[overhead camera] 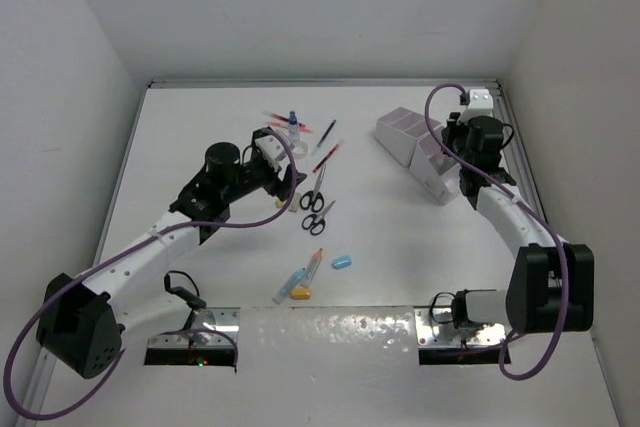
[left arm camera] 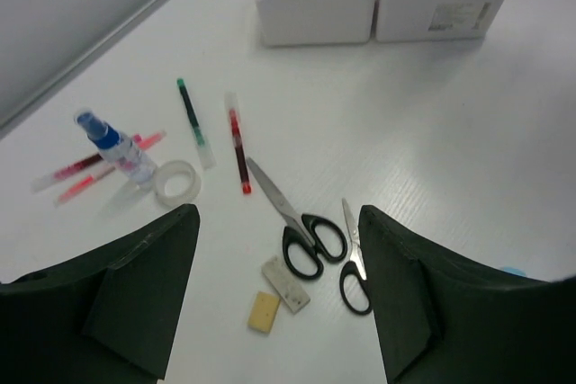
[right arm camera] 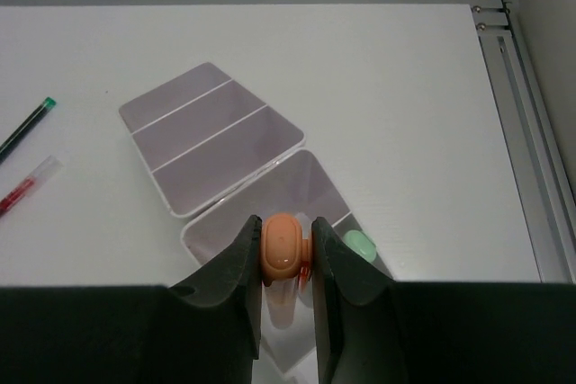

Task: Sort the stationery into containers
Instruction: Place the pen in the storage box.

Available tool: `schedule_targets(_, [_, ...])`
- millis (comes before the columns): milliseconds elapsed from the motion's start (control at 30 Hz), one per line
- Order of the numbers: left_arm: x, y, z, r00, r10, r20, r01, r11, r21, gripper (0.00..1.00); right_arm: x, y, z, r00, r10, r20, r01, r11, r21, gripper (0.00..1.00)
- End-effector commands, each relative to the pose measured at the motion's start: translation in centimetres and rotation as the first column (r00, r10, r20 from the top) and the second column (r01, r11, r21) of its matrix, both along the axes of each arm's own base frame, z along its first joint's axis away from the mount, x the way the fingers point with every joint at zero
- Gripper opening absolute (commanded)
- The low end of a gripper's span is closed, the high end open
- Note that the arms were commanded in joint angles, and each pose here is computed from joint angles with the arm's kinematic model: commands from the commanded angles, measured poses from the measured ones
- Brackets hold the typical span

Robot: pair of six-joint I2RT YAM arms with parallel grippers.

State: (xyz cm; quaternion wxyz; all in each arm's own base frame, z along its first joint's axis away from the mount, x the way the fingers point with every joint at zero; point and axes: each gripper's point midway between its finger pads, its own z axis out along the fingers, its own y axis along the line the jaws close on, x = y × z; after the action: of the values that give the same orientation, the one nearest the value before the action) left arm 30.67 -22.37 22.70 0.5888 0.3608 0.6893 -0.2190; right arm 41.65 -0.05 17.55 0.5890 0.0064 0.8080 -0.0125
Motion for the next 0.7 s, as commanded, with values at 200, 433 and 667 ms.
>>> schedule_targets(200, [-0.2, 1.5, -1.5, 0.996, 0.071, -0.05, -0.071, 0.997, -0.01, 0.69, 1.8, 0.2, 0.5, 0.986, 0.117, 0.121, -0.119, 0.993, 0.005, 0.0])
schedule_targets(433, [0.3, 1.8, -1.7, 0.996, 0.084, -0.033, -0.084, 0.996, 0.017, 0.69, 1.1, -0.4, -2.2, 0.986, 0.135, 0.099, -0.137, 0.99, 0.013, 0.0])
schedule_targets(667, [0.4, 1.6, -1.9, 0.997, 0.071, -0.032, -0.07, 0.997, 0.02, 0.71, 1.3, -0.9, -1.7, 0.992, 0.111, 0.067, -0.115, 0.992, 0.054, 0.53])
